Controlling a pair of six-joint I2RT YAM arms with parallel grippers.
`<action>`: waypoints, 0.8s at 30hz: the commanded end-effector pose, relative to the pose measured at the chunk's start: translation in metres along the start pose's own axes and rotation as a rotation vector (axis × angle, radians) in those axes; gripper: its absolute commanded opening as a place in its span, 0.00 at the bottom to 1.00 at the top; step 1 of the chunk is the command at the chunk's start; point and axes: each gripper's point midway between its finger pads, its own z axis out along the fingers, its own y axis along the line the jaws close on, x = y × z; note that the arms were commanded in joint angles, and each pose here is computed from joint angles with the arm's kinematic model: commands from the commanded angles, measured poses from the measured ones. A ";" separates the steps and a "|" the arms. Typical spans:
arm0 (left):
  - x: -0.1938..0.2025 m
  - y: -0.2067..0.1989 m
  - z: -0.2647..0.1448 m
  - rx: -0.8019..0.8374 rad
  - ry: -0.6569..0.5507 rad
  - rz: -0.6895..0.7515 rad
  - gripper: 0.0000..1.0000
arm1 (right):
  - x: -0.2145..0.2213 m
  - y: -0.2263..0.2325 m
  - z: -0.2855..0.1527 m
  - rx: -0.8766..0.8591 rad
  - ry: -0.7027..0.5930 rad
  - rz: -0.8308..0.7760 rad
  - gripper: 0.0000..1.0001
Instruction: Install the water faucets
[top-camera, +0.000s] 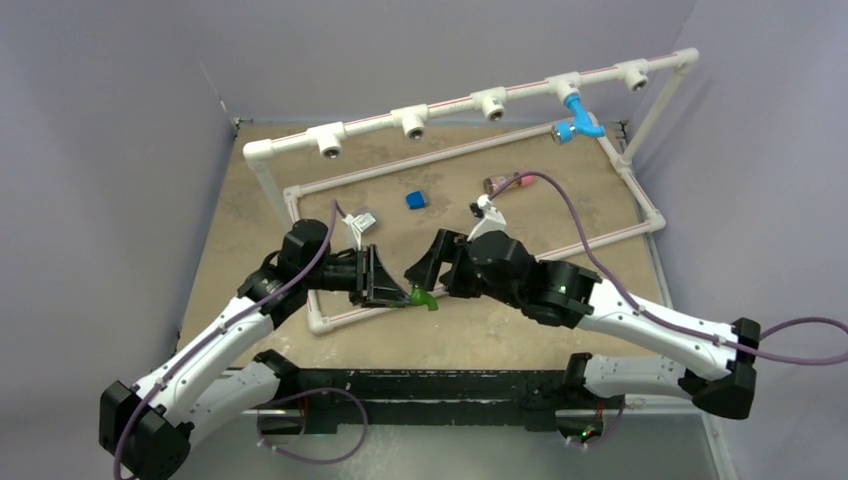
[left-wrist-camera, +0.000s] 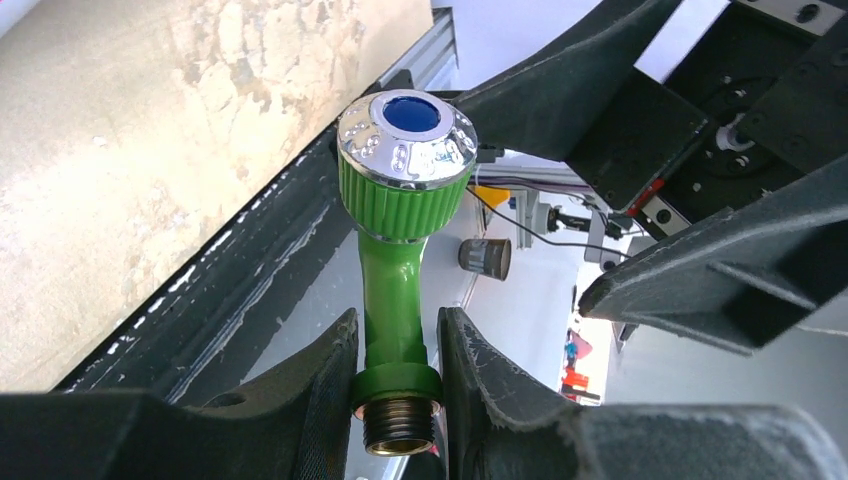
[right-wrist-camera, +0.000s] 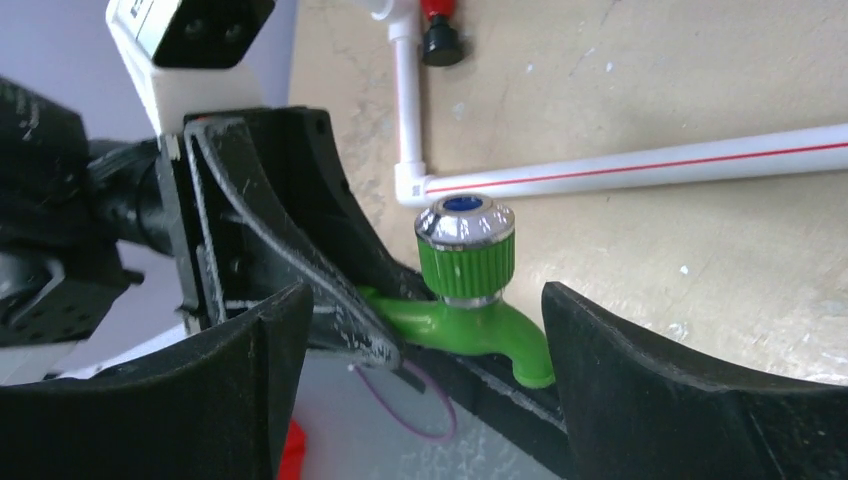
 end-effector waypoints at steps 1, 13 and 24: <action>0.004 -0.027 -0.007 0.107 0.012 0.082 0.00 | 0.001 0.017 -0.024 -0.144 0.012 0.029 0.86; 0.024 -0.102 -0.042 0.373 0.085 0.288 0.00 | 0.007 0.047 -0.102 -0.563 0.009 -0.167 0.83; 0.040 -0.154 -0.075 0.538 0.106 0.465 0.00 | 0.010 0.094 -0.131 -0.835 0.022 -0.283 0.75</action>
